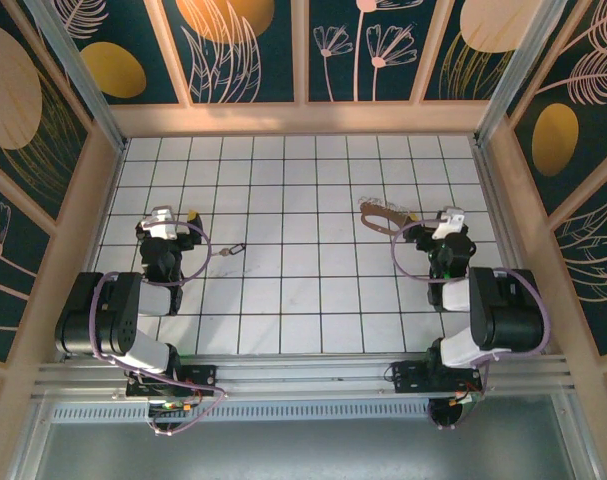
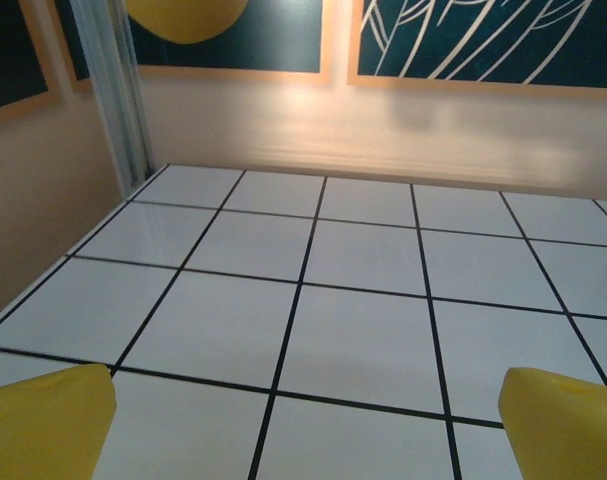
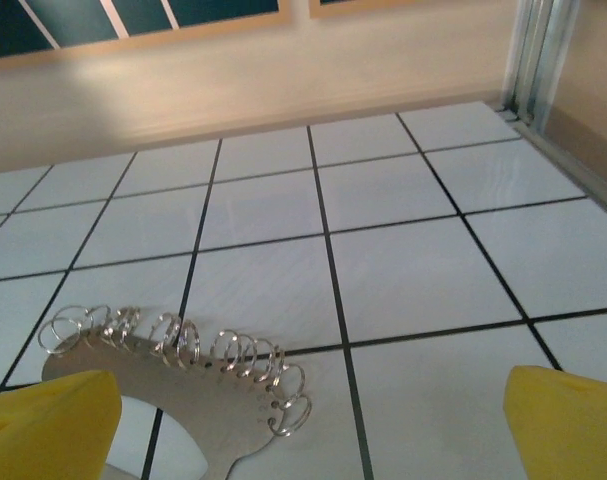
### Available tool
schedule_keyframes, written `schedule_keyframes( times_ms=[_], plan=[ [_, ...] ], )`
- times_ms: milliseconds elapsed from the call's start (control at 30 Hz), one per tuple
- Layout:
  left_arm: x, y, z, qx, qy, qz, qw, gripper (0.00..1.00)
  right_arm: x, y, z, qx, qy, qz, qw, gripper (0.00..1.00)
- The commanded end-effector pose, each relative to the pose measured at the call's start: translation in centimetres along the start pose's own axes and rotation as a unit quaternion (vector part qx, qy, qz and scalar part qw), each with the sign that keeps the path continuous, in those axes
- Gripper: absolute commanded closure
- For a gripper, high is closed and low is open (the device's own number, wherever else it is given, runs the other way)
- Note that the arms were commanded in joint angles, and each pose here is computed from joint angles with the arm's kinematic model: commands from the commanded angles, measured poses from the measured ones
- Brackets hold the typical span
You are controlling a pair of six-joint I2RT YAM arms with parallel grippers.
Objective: Put the keys on the keyring
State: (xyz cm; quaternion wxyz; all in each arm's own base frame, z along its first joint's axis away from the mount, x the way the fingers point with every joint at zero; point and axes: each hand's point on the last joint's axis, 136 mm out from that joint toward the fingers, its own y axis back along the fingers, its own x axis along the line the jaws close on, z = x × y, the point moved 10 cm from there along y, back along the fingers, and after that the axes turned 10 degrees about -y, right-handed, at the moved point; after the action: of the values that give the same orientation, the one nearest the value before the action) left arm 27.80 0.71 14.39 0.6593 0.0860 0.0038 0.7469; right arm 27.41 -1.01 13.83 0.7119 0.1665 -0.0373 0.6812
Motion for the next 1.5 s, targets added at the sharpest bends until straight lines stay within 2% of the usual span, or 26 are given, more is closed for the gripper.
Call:
schedule_keyframes(
  times_ms=[0, 133, 233, 333, 433, 533, 633, 800, 1033, 1100, 1267, 1467],
  plan=[
    [0.5, -0.8, 1.5, 0.010, 0.015, 0.022, 1.000, 0.02, 0.3, -0.2, 1.9, -0.013, -0.021, -0.015, 1.000, 0.01],
    [0.8, -1.3, 3.2, 0.033, 0.017, 0.031, 0.999, 0.02, 0.5, -1.8, 3.5, 0.034, -0.060, -0.047, 0.997, 0.01],
    [1.0, -1.2, 4.5, 0.044, 0.034, 0.031, 0.998, 0.02, 0.6, -1.5, 4.7, 0.018, -0.101, -0.047, 0.994, 0.01],
    [0.9, -1.2, 6.0, 0.045, 0.066, 0.021, 0.997, 0.03, 0.1, -0.9, 6.2, -0.008, -0.162, -0.076, 0.984, 0.01],
    [1.0, -1.5, 7.4, 0.054, 0.121, 0.017, 0.991, 0.04, 0.5, -1.1, 7.5, 0.006, -0.166, -0.068, 0.984, 0.01],
    [0.2, -1.9, 8.3, 0.074, 0.148, -0.027, 0.986, 0.02, 1.1, -1.3, 8.1, 0.028, -0.169, -0.042, 0.984, 0.02],
    [-0.9, -1.7, 8.9, 0.067, 0.170, -0.056, 0.982, 0.02, 1.6, -1.7, 8.0, 0.058, -0.182, -0.022, 0.981, 0.04],
    [-3.8, -1.6, 9.4, 0.071, 0.188, -0.098, 0.975, 0.02, 1.7, -1.9, 7.2, 0.084, -0.200, -0.038, 0.975, 0.04],
    [-7.8, -2.5, 8.9, 0.103, 0.245, -0.175, 0.948, 0.03, 2.4, -2.1, 6.1, 0.133, -0.204, 0.007, 0.970, 0.10],
    [-9.8, -3.1, 8.9, 0.116, 0.242, -0.222, 0.937, 0.05, 2.4, -2.4, 5.5, 0.150, -0.216, 0.007, 0.965, 0.11],
    [-14.1, -3.6, 9.7, 0.126, 0.221, -0.283, 0.925, 0.05, 2.3, -2.8, 4.5, 0.165, -0.239, -0.001, 0.957, 0.13],
    [-15.3, -3.9, 10.0, 0.129, 0.213, -0.284, 0.926, 0.03, 3.1, -4.5, 3.7, 0.203, -0.240, -0.005, 0.949, 0.20]
  ],
)
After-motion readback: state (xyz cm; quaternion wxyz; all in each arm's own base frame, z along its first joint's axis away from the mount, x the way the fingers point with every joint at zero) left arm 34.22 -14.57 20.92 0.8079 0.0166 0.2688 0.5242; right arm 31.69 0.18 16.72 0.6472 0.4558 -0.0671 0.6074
